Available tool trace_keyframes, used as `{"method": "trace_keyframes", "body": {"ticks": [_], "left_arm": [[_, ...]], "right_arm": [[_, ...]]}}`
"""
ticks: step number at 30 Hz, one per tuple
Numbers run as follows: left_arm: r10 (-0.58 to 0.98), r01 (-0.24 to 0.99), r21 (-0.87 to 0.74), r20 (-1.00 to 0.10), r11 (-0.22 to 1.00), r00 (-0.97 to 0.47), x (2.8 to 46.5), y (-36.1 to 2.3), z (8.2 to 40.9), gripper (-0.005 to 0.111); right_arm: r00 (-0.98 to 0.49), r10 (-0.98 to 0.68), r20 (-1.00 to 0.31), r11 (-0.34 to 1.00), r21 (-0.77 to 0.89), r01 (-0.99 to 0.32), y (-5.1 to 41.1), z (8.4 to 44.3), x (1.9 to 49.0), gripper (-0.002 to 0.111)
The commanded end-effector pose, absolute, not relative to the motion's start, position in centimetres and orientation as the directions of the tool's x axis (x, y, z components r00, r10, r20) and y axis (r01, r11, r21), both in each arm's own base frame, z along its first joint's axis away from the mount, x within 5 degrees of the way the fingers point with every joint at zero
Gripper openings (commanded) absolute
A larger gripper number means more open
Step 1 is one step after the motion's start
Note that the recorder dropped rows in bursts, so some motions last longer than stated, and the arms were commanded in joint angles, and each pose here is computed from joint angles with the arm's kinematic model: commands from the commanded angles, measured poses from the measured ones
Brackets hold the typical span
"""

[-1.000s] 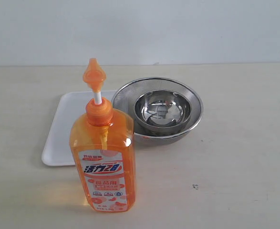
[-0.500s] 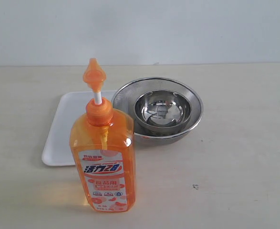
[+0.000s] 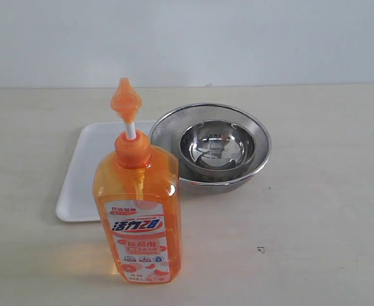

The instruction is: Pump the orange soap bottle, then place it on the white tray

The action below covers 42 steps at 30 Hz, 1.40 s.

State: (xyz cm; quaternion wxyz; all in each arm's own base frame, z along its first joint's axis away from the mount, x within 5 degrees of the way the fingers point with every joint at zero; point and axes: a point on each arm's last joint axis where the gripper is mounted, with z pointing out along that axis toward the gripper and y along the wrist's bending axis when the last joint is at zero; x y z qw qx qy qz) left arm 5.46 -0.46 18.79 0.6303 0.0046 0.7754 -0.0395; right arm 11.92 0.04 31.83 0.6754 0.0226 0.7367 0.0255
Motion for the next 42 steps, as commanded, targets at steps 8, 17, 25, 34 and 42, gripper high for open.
{"method": "trace_keyframes", "body": {"ticks": [8, 17, 25, 34, 42], "left_arm": [[-0.057, 0.052, -0.07, -0.976, 0.996, -0.21, 5.4, -0.5, 18.7, 0.005], [-0.057, 0.052, -0.07, -0.976, 0.996, -0.21, 5.4, -0.5, 18.7, 0.005], [-0.057, 0.052, -0.07, -0.976, 0.996, -0.21, 5.4, -0.5, 18.7, 0.005], [-0.057, 0.052, -0.07, -0.976, 0.996, -0.21, 5.4, -0.5, 18.7, 0.005], [-0.057, 0.052, -0.07, -0.976, 0.996, -0.21, 5.4, -0.5, 18.7, 0.005]], "right_arm": [[-0.167, -0.017, -0.986, 0.999, -0.01, -0.043, 0.5, 31.4, 14.1, 0.0], [-0.213, -0.569, -0.795, 0.749, -0.394, -0.532, 7.1, 30.5, 18.8, 0.0], [-0.153, -0.754, -0.639, 0.444, -0.324, -0.835, 12.3, 26.9, 20.0, 0.0], [-0.121, -0.742, -0.66, 0.208, -0.056, -0.977, 15.3, 22.5, 19.9, 0.0], [-0.106, -0.613, -0.783, 0.24, -0.057, -0.969, 14.3, 20.0, 20.6, 0.0]]}}
